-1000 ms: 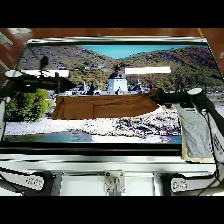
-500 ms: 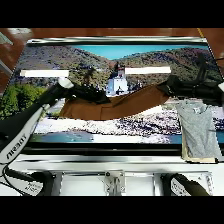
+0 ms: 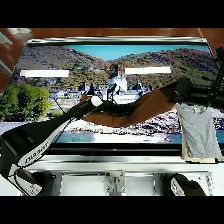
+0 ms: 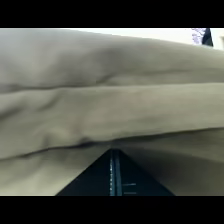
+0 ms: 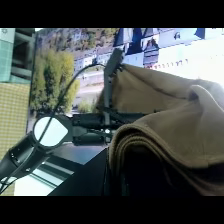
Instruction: Fold the shirts.
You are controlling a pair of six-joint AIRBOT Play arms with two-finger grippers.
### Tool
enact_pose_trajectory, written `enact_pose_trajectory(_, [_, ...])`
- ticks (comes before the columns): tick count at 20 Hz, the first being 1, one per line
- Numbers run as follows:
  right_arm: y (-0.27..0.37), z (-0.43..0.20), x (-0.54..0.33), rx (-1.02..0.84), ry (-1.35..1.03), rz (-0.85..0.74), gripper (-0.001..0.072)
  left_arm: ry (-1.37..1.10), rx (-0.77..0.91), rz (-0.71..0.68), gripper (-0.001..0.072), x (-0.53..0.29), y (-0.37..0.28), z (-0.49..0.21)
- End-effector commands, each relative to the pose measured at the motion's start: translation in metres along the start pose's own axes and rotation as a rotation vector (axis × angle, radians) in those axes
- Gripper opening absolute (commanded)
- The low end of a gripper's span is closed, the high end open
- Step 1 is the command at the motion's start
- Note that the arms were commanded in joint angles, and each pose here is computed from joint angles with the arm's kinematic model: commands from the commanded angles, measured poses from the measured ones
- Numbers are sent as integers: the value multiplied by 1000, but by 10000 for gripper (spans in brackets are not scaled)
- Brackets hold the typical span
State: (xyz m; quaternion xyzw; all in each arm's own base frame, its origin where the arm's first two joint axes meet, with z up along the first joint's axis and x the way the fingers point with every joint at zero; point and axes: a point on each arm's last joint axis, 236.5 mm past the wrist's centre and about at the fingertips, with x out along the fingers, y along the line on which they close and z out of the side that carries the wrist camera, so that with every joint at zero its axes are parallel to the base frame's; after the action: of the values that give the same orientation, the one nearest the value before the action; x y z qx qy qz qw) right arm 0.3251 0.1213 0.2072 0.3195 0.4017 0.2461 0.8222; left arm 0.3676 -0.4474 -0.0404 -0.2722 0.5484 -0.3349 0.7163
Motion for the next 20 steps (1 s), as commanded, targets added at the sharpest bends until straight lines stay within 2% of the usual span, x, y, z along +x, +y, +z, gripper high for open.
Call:
enact_pose_trajectory(1, [2, -2, -2, -5, -5, -12, 74, -79, -13, -8, 42, -9, -6, 21])
enact_pose_trajectory(5, [26, 4, 33, -49, -29, 45, 74, -243, 188, 88, 41, -118, -4, 93])
enact_pose_trajectory(10, [67, -8, 141, -99, -60, 119, 74, -573, 310, 254, 42, -333, -12, 152])
enact_pose_trajectory(15, [74, -74, 264, -30, -53, 107, 74, -829, 304, 347, 42, -497, -33, 119])
enact_pose_trajectory(20, [53, -133, 348, 59, -7, 41, 84, -907, 338, 337, 42, -547, -81, 48])
